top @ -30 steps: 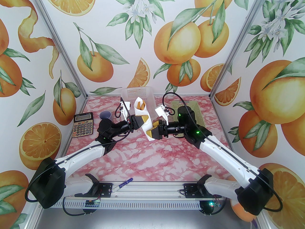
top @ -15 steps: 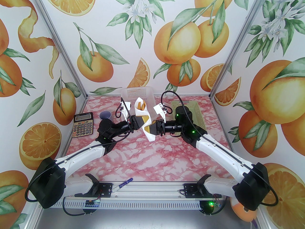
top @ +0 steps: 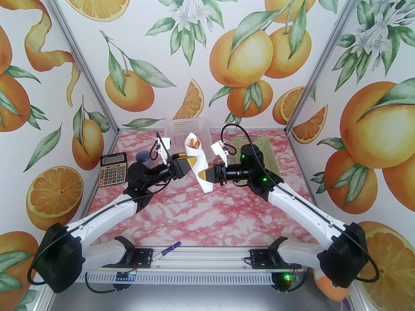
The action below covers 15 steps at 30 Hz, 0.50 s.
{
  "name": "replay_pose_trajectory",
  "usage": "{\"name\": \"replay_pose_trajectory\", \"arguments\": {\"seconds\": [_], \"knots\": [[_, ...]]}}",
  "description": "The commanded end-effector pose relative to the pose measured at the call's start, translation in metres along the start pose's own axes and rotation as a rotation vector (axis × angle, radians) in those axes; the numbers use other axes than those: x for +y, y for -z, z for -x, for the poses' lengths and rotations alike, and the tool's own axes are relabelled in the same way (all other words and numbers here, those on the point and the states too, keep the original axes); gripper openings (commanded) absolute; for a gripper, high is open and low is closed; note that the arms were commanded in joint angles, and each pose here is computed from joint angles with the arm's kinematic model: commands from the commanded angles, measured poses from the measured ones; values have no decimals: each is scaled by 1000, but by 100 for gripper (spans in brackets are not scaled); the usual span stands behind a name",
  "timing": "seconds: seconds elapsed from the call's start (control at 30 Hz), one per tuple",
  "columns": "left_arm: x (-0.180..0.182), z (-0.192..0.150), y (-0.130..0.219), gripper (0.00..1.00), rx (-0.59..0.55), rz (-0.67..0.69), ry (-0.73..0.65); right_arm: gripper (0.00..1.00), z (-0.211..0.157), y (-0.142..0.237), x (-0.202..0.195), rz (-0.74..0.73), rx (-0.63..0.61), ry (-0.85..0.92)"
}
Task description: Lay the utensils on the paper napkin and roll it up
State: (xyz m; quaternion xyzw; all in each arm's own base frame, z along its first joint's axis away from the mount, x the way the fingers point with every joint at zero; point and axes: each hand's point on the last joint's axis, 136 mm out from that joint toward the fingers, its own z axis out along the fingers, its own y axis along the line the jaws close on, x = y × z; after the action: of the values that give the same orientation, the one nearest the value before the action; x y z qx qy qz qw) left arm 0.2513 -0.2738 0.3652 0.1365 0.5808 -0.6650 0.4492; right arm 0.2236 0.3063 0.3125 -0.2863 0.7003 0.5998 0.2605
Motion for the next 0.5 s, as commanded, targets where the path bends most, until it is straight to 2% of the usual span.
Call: {"name": "replay_pose_trajectory", "arguments": {"seconds": [0.0,0.27,0.37,0.47], "knots": [[-3,-11,3,79,12,-13,-3,0,2,1,14,45,-9,44],[-1,-27,-9,82,31,-36,50,0,-3,-8,19,62,4,56],[0,-30,-12,76,23,-63,78,0,-2,-7,17,46,-4,59],[3,-30,-10,62,2,-63,93,0,-3,-6,15,32,-4,65]]}}
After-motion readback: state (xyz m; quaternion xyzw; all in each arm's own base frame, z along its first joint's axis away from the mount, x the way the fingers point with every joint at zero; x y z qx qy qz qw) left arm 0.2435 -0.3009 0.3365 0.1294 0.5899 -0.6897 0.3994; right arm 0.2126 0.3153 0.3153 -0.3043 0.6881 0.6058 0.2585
